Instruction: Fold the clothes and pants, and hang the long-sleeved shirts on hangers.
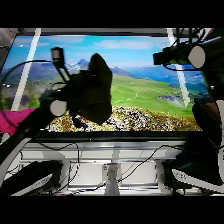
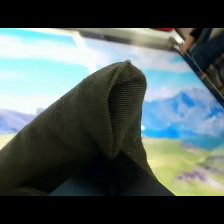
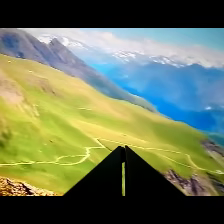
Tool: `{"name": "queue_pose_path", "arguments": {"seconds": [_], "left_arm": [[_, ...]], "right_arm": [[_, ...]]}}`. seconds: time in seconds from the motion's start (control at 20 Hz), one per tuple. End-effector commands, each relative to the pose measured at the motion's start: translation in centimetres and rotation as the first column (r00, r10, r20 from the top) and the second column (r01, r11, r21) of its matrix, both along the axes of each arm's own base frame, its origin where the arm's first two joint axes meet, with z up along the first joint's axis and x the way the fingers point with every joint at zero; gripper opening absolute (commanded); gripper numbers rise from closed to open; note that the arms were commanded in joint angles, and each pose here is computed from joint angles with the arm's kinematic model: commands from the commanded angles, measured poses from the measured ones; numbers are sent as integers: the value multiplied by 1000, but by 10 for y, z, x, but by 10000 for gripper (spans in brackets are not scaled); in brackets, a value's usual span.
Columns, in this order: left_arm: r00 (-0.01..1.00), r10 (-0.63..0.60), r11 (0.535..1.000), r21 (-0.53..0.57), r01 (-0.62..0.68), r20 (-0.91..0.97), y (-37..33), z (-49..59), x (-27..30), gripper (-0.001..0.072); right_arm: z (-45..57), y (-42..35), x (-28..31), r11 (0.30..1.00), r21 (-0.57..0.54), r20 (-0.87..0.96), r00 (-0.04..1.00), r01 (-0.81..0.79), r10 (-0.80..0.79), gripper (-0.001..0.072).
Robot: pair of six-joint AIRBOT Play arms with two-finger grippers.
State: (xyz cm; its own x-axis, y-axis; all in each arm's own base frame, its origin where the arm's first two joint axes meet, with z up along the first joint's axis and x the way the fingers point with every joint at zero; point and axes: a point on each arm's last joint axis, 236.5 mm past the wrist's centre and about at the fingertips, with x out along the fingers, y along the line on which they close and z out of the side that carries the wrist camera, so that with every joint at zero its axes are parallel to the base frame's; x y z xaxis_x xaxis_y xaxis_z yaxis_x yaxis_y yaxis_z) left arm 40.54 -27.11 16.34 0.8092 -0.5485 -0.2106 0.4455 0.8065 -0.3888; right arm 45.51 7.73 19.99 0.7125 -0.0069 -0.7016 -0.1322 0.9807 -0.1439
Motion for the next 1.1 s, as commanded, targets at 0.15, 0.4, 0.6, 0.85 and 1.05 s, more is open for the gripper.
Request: {"name": "queue_pose_path", "arguments": {"seconds": [0.15,0.4,0.6,0.85,1.05], "left_arm": [[997,-69,997,38,71,-41,-74,-64,5,35],[997,-71,997,40,73,-42,-76,-65,6,276],[996,-83,995,52,84,-32,-73,-56,3,702],[998,-68,991,113,67,7,-35,-30,11,700],[995,-41,989,138,54,-91,17,-21,9,700]], "right_arm": [[-12,-86,-1,985,-27,-54,984,171,-173,57],[-28,-99,-3,987,-77,-114,982,140,-149,57],[-59,-78,-8,997,-72,-236,972,3,-20,93],[-95,-13,-13,942,58,-299,894,-332,334,201],[-149,28,-40,822,177,-345,748,-542,568,475]]}}
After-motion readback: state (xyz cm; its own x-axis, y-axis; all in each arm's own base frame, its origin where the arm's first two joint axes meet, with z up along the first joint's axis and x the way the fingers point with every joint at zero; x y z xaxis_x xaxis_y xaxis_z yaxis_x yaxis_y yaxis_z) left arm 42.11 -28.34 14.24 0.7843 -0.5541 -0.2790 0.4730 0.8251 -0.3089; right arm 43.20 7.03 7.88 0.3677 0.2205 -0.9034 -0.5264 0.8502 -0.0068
